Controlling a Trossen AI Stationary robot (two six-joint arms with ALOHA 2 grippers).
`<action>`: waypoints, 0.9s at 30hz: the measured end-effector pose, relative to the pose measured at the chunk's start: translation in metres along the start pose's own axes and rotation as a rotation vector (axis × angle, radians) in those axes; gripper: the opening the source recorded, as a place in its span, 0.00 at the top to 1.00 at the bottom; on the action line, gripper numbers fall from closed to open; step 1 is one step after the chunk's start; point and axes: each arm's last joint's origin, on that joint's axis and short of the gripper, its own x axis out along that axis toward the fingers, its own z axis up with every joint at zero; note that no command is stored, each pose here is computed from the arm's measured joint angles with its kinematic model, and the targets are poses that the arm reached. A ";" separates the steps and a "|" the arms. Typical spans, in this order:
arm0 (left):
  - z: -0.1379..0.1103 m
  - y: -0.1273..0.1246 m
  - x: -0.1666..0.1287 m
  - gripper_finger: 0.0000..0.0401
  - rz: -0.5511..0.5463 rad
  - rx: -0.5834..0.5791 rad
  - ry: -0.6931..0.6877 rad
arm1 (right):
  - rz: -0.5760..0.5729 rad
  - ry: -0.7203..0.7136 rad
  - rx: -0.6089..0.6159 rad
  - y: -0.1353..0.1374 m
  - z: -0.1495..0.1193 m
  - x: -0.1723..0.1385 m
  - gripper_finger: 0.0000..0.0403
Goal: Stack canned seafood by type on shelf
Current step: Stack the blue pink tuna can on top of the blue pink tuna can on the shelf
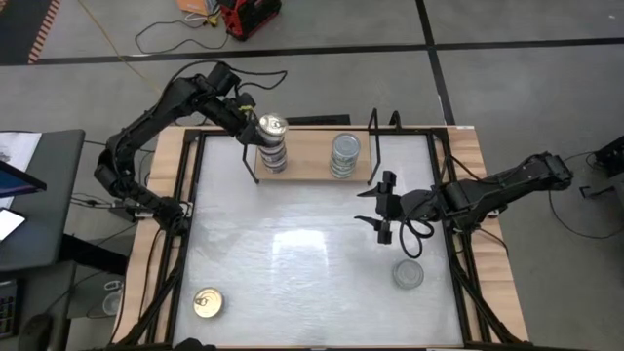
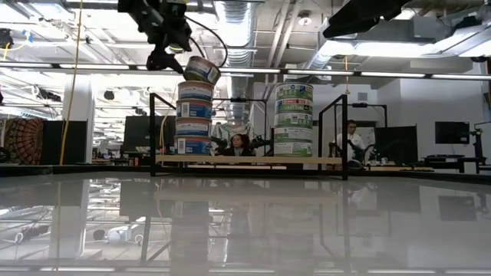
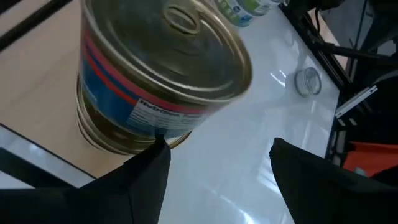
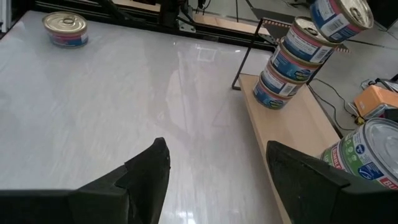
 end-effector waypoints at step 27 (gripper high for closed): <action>-0.048 -0.113 -0.047 0.34 0.251 0.497 -0.020 | 0.001 0.012 -0.004 0.000 -0.001 0.000 0.28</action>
